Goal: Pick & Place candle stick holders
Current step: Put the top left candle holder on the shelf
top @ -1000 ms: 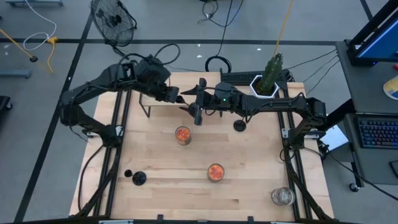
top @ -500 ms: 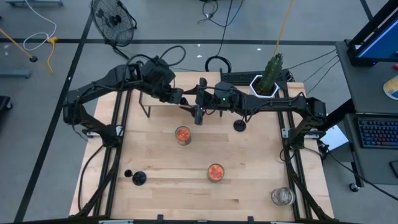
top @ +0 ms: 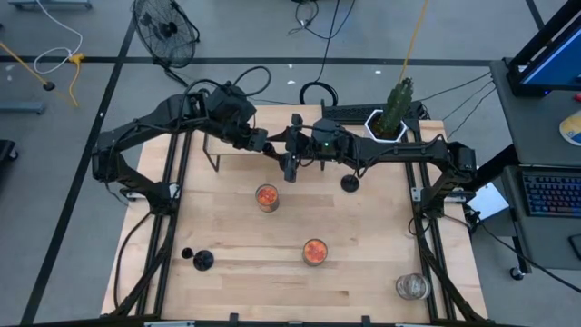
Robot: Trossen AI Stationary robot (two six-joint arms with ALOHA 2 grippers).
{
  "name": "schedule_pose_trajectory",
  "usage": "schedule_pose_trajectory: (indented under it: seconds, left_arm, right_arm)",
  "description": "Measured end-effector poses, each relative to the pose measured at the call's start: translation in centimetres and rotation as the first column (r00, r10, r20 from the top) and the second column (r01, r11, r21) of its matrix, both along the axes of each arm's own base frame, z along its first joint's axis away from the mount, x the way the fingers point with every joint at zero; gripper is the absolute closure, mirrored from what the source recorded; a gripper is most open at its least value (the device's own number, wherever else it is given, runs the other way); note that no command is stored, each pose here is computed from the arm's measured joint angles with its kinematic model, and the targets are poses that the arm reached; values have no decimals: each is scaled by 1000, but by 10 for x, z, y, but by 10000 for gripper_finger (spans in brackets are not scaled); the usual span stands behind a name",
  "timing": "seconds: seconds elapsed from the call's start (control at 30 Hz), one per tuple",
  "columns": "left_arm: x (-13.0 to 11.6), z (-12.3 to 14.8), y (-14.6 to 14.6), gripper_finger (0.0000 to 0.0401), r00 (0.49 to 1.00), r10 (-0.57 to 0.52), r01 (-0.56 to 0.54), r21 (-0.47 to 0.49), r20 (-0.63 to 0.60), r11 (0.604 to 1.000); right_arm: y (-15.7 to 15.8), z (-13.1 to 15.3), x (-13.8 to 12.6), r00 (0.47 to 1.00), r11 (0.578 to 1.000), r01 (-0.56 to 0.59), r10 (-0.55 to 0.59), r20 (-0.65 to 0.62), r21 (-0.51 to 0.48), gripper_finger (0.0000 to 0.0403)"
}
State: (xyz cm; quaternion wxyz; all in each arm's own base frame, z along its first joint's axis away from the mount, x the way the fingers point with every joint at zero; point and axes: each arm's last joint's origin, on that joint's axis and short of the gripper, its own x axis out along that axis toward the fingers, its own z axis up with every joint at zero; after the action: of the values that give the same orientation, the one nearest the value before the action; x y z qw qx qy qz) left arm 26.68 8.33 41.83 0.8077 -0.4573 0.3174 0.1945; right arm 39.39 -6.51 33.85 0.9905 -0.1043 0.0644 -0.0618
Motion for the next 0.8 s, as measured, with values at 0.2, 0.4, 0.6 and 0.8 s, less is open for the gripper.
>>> schedule_pose_trajectory:
  seconds: [0.2,0.4,0.6,0.8]
  left_arm:
    - [4,-3,1,398,1000,-5,5,2,-11,1000]
    - [3,-3,1,398,1000,-4,4,3,-12,1000]
    - [3,-3,1,398,1000,-4,4,5,-12,1000]
    - [3,-3,2,379,1000,19,-19,29,-19,999]
  right_arm:
    - [0,-1,0,1000,1000,-4,4,-4,1,267]
    - [0,-1,0,1000,1000,-4,4,-7,1,307]
    - [0,-1,0,1000,1000,-1,1,-6,6,307]
    - [0,-1,0,1000,1000,5,-5,-4,25,307]
